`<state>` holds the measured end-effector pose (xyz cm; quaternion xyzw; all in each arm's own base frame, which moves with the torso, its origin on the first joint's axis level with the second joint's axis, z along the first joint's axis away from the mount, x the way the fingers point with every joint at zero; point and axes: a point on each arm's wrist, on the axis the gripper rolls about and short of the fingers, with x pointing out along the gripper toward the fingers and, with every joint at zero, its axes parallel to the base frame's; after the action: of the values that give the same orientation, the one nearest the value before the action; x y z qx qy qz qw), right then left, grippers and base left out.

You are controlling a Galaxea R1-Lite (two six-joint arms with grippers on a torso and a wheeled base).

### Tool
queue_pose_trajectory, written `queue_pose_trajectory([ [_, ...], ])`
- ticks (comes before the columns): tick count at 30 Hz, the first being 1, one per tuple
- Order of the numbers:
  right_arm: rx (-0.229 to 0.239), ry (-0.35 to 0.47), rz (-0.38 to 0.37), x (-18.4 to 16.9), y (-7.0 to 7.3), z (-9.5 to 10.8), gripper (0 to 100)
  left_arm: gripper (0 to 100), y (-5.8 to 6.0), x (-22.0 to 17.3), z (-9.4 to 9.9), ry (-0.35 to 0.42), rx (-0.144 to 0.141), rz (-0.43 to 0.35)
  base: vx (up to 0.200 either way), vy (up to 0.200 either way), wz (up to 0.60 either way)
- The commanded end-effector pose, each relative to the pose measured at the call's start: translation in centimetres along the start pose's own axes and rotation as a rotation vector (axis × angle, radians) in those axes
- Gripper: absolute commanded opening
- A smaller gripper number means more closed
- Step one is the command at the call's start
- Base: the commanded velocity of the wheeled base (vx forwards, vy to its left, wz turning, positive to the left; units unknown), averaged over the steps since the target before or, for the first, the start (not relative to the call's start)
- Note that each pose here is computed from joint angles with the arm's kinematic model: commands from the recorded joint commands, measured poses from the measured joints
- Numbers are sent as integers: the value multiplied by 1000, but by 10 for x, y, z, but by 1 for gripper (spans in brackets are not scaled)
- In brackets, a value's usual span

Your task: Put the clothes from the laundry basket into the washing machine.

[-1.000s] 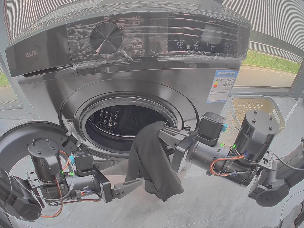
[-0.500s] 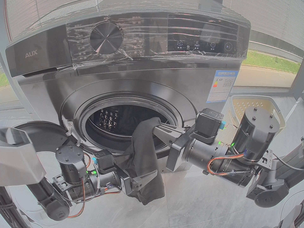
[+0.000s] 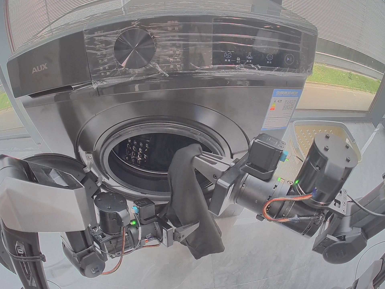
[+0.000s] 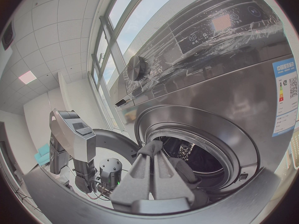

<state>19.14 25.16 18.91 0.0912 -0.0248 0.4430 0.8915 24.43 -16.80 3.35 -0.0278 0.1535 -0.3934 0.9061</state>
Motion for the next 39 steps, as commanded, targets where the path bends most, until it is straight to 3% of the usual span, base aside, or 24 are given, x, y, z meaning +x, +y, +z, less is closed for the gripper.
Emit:
queue_pose_trajectory([
  [1, 0, 0, 1, -1, 0, 0, 0, 0, 5, 8, 0, -11, -2, 22, 0, 0, 0],
  [7, -3, -14, -17, 2, -6, 3, 0, 0, 2, 2, 9, -44, 4, 11, 0, 0, 0],
  [9, -3, -23, -36, 8, -12, 4, 0, 0, -7, -13, 31, -114, 22, -15, 0, 0, 0],
  [15, -7, -26, -112, 22, -32, -2, 0, 0, -25, -56, 52, -178, 45, -83, 0, 0, 0],
  [18, 20, -9, -160, 30, -47, -12, 0, 0, -35, -90, 56, -202, 59, -130, 0, 0, 0],
  [24, 48, 42, -190, 37, -58, -34, 0, 0, -43, -121, 61, -254, 72, -166, 0, 0, 0],
  [32, 58, 96, -181, 33, -55, -58, 0, 0, -47, -132, 70, -310, 40, -176, 0, 0, 0],
  [33, 58, 98, -180, 33, -55, -58, 100, 0, -47, -132, 70, -309, 37, -172, 0, 0, 0],
  [39, 67, 161, -167, 17, -45, -69, 100, 0, -44, -129, 71, -318, 27, -134, 0, 0, 0],
])
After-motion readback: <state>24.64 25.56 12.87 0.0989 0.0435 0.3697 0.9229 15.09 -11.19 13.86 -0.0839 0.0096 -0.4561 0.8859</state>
